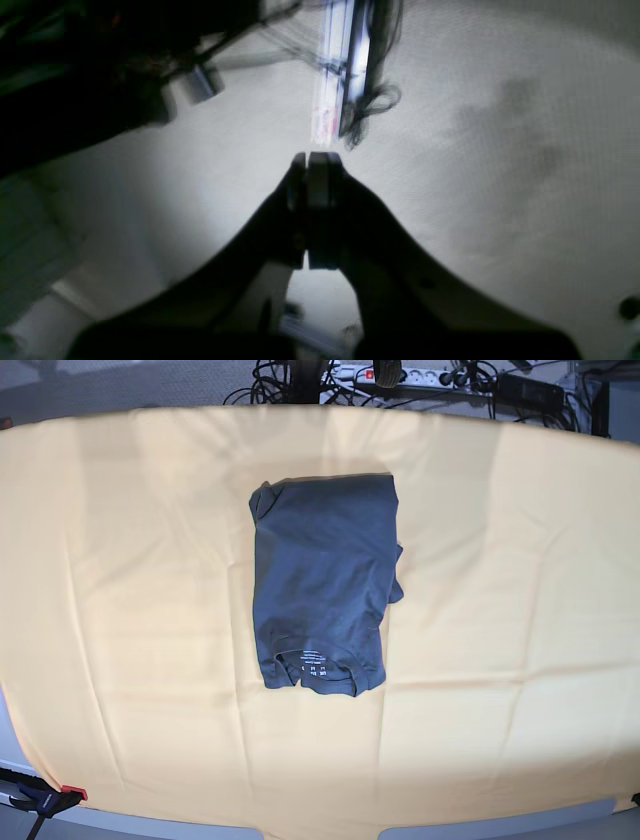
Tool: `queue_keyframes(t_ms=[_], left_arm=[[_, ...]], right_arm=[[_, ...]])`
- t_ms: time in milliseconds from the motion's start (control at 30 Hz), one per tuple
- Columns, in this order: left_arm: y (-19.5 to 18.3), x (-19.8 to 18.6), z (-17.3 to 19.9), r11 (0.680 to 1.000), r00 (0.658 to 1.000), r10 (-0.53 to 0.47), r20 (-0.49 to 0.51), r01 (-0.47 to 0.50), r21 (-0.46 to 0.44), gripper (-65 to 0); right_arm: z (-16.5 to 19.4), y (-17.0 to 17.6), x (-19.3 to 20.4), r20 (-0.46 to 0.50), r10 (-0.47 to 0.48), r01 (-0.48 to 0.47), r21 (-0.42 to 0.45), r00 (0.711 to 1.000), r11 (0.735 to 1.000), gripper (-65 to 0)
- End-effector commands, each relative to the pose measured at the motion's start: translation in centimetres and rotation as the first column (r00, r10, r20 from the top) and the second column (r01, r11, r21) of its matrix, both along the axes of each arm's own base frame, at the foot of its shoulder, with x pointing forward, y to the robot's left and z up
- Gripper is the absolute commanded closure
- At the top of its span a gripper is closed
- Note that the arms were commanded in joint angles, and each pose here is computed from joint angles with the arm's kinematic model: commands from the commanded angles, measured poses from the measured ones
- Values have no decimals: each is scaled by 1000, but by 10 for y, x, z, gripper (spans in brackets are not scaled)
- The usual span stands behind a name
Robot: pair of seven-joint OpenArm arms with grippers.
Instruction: Fold the T-shirt properly
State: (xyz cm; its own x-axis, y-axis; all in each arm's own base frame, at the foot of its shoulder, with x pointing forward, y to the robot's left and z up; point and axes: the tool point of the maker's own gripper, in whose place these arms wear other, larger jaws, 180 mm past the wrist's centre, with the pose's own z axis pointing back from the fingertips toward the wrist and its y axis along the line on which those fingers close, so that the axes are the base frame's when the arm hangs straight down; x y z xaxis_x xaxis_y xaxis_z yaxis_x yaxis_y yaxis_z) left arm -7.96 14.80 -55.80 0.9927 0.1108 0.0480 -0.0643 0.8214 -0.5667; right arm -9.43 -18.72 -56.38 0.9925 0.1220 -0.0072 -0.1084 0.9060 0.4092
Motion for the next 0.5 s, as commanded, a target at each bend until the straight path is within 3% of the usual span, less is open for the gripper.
queue_keyframes(t_ms=[0,133,300,367,467], left_arm=[[0,-3,-5,1000,1000,-21,6,21,6,0],[-3,11,-42,988,995,-73,71,62,145,0],[-11,29,-67,925,977,-137,163,67,374,0],[-23,27,-70,909,975,-152,159,75,409,0],[-41,22,-69,919,979,-130,155,60,390,0]], right_arm=[[-5,-4,-4,-3,28,-28,-27,1000,999,0],[-36,9,14,76,112,-103,-121,991,987,0],[-59,53,34,114,166,-148,-150,980,978,0],[-63,71,36,117,176,-157,-154,977,976,0],[-64,99,36,127,201,-185,-127,971,974,0]])
